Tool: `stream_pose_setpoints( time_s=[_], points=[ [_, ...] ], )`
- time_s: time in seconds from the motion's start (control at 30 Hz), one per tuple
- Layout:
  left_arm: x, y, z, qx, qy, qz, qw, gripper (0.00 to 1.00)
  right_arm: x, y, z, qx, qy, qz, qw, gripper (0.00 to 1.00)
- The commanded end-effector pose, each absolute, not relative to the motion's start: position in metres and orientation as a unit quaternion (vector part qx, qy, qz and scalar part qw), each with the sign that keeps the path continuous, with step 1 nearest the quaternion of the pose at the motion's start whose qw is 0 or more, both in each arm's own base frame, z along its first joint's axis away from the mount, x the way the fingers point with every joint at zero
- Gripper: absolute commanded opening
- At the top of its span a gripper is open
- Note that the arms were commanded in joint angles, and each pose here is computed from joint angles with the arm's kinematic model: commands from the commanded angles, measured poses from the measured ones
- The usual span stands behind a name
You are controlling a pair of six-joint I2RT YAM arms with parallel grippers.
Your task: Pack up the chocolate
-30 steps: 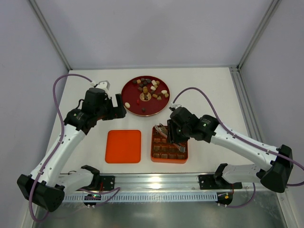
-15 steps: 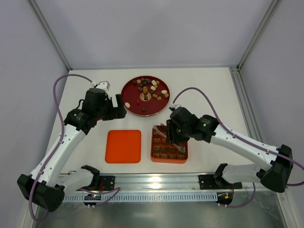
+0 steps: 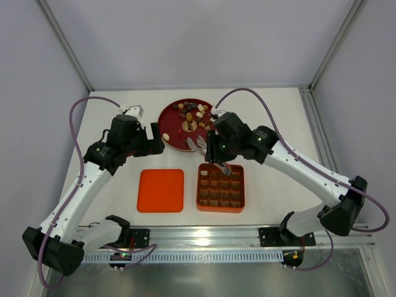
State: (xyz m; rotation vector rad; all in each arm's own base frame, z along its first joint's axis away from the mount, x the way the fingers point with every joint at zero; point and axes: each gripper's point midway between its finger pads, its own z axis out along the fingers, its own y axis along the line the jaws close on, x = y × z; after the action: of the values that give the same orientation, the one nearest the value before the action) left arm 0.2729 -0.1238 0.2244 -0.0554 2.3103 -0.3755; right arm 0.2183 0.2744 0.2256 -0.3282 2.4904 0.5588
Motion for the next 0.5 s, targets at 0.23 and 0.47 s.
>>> stream_pose_setpoints(
  time_s=[0.23,0.47],
  points=[
    [0.280,-0.123,0.249,-0.014,0.898,-0.147,0.415,1.00,0.326,0.316,0.217,-0.155,0.922,0.174,0.309,0.44],
    [0.280,-0.121,0.255,-0.009,0.898,-0.140,0.416,1.00,0.369,0.338,0.198,-0.159,0.926,0.152,0.306,0.42]
  ],
)
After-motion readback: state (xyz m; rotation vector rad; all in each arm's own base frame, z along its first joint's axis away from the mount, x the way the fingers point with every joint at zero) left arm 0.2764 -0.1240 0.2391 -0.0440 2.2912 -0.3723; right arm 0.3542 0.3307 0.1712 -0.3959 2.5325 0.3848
